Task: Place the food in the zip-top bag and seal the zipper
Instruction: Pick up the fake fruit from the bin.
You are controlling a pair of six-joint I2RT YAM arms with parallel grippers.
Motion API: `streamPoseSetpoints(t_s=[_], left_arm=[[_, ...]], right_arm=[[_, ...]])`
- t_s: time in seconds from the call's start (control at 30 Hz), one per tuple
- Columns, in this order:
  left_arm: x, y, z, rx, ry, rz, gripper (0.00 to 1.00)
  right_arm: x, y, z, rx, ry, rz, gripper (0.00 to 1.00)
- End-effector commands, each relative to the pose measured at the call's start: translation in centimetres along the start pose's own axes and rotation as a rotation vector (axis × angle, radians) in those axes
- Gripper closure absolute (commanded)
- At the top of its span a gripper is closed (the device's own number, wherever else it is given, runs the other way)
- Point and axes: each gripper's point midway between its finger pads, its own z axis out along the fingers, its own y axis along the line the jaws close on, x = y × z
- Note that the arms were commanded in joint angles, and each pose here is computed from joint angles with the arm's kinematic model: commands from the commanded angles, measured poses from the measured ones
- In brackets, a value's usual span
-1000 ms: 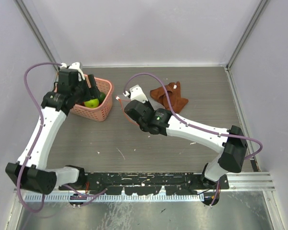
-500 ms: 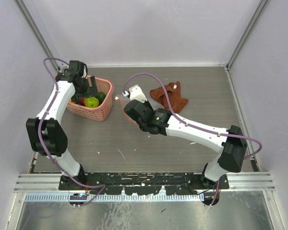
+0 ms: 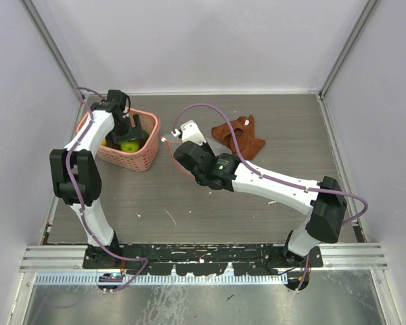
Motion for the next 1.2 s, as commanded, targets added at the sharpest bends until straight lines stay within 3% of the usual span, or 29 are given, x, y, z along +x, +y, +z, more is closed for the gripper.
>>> streamPoseSetpoints(t_s=[0.0,0.37,0.47,0.67,1.17], left_arm=[[-1.0,-0.5,0.1,0.032,-0.030,-0.031,0.09],[-0.2,-1.0,-0.5,0.079,-0.044,-0.053,0.31],[-0.9,-1.5,-1.3,0.114,-0.097,-0.070,0.41],[-1.1,-1.9,-3.4,0.166,-0.168,-0.095,0.49],[-1.2,-5.1,-13.0,0.509,-0.532,-0.094,0.59]], right_arm=[[-1.1,0.4,-0.1,-0.005,-0.039,0.026,1.00],[-1.4,0.1,-0.4,-0.004,-0.048,0.037,1.00],[-1.4,-0.1,-0.5,-0.001,-0.050,0.039,1.00],[-1.6,-0.3,-0.7,0.003,-0.056,0.045,1.00],[-2.0,-0.2,-0.9,-0.009,-0.063,0.057,1.00]])
